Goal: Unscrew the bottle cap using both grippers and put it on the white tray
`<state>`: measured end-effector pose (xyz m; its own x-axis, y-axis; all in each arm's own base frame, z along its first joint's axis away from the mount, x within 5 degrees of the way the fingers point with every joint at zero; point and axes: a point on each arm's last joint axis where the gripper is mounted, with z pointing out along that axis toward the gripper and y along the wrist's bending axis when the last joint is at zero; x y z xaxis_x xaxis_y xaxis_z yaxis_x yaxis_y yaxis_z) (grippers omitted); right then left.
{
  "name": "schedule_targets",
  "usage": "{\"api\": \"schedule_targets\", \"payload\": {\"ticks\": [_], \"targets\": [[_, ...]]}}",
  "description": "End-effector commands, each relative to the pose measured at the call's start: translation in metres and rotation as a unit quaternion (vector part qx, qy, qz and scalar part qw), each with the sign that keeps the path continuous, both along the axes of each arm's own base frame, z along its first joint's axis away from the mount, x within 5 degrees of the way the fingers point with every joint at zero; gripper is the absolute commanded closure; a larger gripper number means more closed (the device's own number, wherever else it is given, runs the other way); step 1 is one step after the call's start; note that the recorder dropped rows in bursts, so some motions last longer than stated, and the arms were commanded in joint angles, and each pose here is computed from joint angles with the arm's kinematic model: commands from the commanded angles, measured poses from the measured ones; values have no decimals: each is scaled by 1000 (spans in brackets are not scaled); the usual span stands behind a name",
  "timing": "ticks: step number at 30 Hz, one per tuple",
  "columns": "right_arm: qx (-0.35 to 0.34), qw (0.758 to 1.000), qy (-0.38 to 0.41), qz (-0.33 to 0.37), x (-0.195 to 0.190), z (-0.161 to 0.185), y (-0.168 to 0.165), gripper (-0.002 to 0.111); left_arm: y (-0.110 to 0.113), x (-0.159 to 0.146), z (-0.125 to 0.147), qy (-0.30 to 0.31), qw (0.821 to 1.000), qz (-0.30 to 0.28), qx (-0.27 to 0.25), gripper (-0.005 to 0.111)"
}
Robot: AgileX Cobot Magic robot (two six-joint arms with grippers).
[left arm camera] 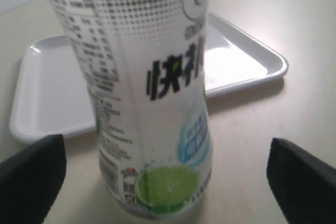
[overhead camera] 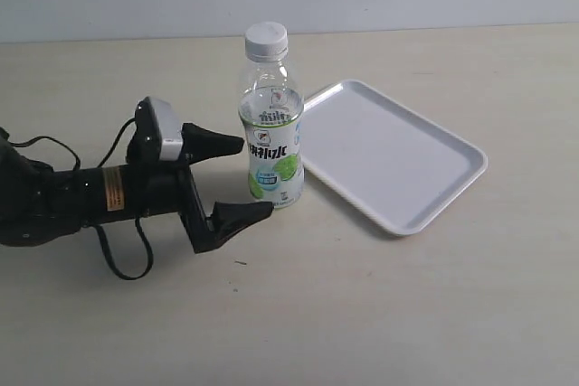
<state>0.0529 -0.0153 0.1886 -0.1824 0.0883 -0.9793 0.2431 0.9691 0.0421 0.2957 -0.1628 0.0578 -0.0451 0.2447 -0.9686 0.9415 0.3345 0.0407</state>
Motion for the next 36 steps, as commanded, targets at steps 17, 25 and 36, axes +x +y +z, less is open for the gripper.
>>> {"api": "schedule_targets", "payload": {"ticks": [17,25,36], "targets": [[-2,1000,-2,-3,0,-1,0,108,-51,14,-10,43,998,13,-45,3],[-2,1000,-2,-3,0,-1,0,108,-56,16,-10,40,998,17,-55,3],[-2,1000,-2,-3,0,-1,0,108,-55,18,-10,39,997,31,-58,80]]}}
